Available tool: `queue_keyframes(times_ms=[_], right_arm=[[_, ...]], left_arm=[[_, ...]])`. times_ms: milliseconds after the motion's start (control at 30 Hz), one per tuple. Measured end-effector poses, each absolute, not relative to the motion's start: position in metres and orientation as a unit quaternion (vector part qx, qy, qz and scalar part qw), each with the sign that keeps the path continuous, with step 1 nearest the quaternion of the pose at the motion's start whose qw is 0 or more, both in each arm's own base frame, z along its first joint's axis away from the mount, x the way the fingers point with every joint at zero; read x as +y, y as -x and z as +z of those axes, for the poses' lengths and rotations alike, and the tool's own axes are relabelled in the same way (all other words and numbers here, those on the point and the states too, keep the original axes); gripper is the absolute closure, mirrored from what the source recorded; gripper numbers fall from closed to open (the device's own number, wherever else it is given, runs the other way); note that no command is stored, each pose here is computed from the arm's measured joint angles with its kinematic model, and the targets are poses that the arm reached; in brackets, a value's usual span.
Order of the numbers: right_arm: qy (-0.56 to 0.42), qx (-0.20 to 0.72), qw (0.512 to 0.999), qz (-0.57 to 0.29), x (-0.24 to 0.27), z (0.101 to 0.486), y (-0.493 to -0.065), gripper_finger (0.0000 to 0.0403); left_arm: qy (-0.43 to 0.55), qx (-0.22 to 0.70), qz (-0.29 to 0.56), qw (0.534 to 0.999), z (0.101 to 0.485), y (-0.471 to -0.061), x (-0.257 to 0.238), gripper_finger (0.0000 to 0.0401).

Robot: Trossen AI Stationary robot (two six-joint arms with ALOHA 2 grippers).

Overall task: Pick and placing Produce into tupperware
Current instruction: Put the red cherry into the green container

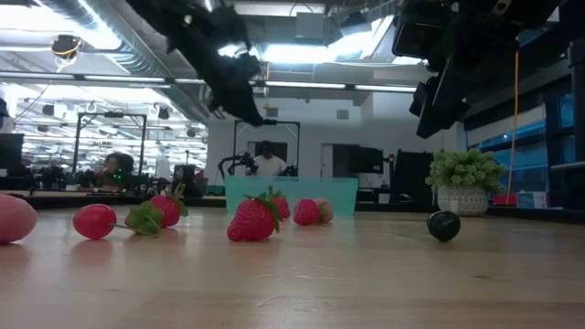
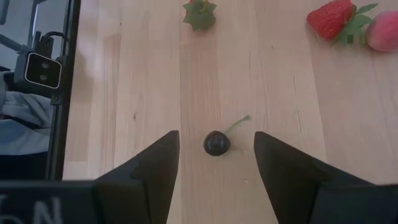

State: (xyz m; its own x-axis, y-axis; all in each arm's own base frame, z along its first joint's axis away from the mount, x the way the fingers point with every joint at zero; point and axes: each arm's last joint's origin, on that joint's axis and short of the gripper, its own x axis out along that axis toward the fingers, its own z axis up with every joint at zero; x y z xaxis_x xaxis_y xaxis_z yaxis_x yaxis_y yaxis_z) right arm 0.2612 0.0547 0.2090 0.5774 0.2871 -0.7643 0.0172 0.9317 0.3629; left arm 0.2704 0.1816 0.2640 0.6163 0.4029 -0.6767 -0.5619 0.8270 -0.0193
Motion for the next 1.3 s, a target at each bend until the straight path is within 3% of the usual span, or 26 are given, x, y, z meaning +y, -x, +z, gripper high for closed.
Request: queue_keyframes(times_ms=[367, 733, 1300], right_arm=[[-0.167, 0.453, 0.872, 0.078, 0.055, 0.209, -0.261, 0.0192], [-0.154, 0.452, 0.875, 0.084, 0.055, 0.209, -0.261, 0.0192], [-0.145, 0.451, 0.876, 0.089, 0.055, 0.209, -0.261, 0.0192]], left_arm=[[0.181, 0.444, 0.304, 0.823, 0.215, -0.302, 0.251, 0.0366], [0.178, 0.494, 0.281, 0.803, 0.195, -0.331, 0.255, 0.0368], [0.172, 0.526, 0.327, 0.766, 0.158, -0.341, 0.277, 0.0365]])
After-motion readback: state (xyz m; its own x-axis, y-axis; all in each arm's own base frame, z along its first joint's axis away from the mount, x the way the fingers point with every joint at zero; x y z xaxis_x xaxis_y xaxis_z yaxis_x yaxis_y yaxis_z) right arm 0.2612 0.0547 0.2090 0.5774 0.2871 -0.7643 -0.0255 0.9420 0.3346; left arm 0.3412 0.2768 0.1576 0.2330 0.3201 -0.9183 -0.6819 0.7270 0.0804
